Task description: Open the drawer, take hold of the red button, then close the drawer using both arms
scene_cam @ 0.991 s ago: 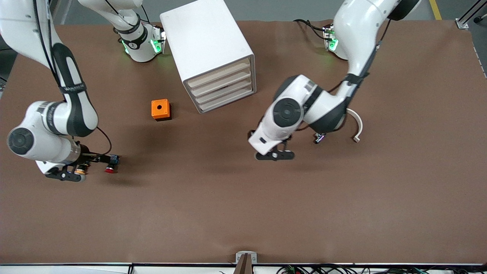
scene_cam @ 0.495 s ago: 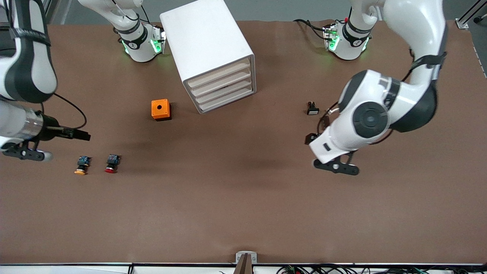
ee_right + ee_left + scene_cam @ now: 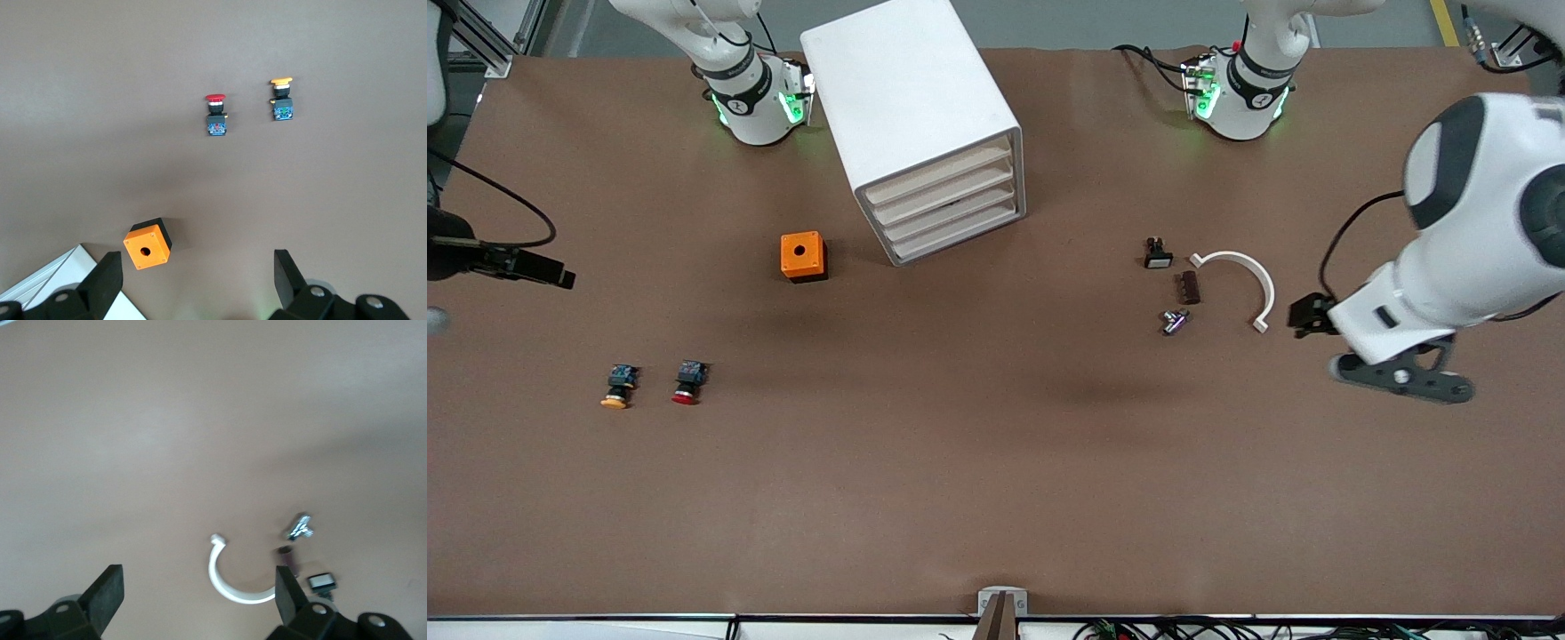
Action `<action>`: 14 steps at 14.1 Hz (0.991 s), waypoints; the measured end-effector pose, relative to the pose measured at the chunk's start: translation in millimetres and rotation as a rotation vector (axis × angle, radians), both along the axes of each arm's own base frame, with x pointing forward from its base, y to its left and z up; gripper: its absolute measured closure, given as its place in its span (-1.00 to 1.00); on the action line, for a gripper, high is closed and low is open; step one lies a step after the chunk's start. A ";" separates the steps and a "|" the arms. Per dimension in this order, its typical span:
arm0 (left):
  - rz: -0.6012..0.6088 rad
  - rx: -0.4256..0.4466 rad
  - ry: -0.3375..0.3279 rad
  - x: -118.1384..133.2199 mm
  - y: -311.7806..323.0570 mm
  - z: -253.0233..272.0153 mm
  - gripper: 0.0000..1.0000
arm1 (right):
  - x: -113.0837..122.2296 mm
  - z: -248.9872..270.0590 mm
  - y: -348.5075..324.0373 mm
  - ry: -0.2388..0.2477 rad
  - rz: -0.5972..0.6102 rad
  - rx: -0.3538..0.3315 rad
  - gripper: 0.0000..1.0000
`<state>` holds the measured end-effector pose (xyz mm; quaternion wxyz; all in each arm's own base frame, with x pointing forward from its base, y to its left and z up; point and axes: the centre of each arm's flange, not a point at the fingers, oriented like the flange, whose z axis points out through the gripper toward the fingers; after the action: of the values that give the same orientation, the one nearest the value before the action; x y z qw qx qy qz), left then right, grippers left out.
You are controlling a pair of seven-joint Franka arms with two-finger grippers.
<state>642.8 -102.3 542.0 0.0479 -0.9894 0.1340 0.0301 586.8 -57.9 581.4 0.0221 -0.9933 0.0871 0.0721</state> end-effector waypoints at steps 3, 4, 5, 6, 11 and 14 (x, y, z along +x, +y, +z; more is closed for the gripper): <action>0.030 0.009 -0.030 -12.9 27.6 31.8 -1.00 | -2.0 33.0 0.9 -0.039 0.004 -0.004 -1.00; 0.060 0.004 -0.027 -18.7 32.1 39.5 -1.00 | -3.2 44.0 1.5 -0.054 0.006 -0.006 -1.00; 0.112 -0.012 -0.025 -24.0 37.2 46.8 -1.00 | -4.8 53.3 2.1 -0.064 0.007 -0.007 -1.00; 0.159 -0.026 -0.032 -28.0 45.5 54.7 -1.00 | -5.9 59.3 2.5 -0.071 0.008 -0.008 -1.00; 0.275 -0.057 -0.053 -49.9 44.9 86.4 -1.00 | -5.8 61.3 2.5 -0.073 0.009 -0.009 -1.00; 0.296 -0.073 -0.049 -53.2 37.9 87.6 -1.00 | -4.3 58.2 2.2 -0.067 0.009 -0.009 -1.00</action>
<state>589.6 -64.4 629.6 0.0103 -0.9998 -0.0133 0.0077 582.5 -55.7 639.7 0.0202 -0.9957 0.0823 0.0384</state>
